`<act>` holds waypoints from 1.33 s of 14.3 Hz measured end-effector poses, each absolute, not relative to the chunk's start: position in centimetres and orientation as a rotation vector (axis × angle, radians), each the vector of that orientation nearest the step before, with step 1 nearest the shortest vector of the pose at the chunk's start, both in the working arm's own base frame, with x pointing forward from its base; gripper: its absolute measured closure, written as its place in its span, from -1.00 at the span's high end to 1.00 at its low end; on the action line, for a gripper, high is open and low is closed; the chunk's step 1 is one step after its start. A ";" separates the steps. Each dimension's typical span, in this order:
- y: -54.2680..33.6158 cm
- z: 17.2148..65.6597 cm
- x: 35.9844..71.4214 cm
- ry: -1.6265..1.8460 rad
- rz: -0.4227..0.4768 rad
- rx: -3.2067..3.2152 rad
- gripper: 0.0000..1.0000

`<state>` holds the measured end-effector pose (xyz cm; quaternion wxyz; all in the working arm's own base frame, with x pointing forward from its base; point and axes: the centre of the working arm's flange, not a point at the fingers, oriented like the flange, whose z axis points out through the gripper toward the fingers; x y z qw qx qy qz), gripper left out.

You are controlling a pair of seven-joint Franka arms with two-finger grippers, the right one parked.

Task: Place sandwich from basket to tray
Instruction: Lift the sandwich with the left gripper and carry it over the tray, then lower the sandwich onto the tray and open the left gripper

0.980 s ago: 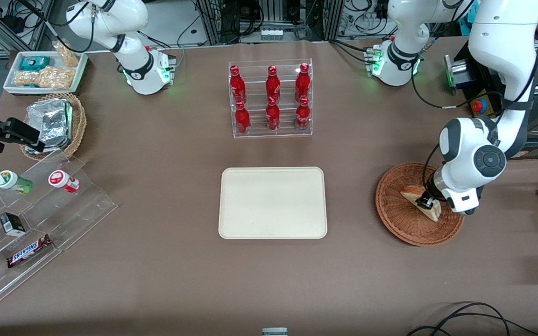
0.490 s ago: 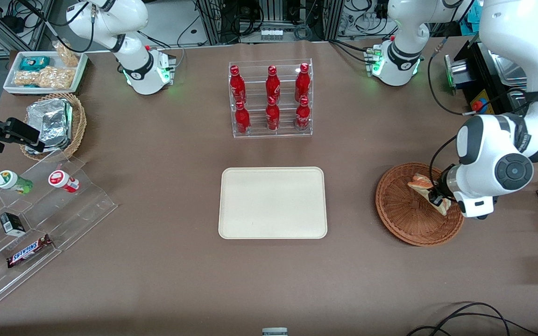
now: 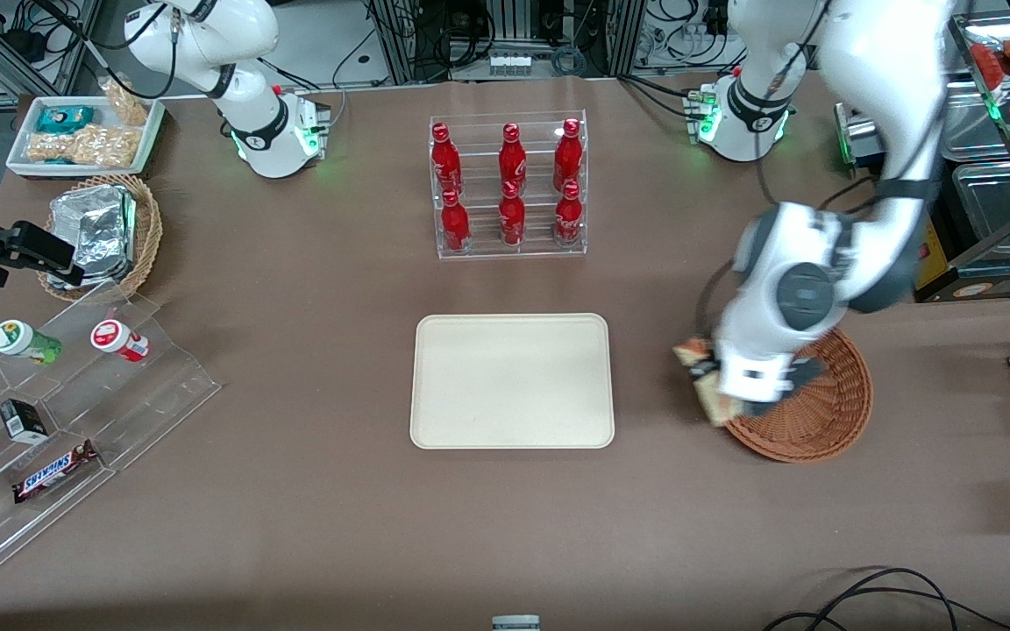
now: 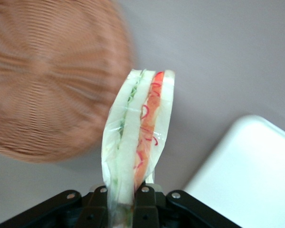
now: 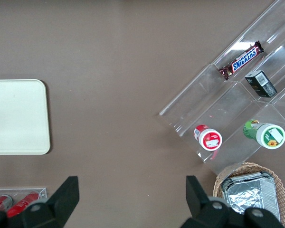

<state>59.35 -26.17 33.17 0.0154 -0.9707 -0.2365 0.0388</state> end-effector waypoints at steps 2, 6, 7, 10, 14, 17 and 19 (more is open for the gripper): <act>-33.2 32.2 58.7 -0.605 0.115 -3.077 -0.71; -44.1 29.2 56.5 -0.421 0.061 -3.177 -0.71; -46.1 28.5 55.7 -0.392 0.050 -3.195 -0.71; -50.0 26.6 54.4 -0.351 0.021 -3.202 -0.71; -51.1 24.8 54.3 -0.343 -0.024 -3.172 -0.71; -51.5 24.3 54.0 -0.344 -0.060 -3.167 -0.52; -51.6 24.9 54.2 -0.363 -0.077 -3.170 -0.14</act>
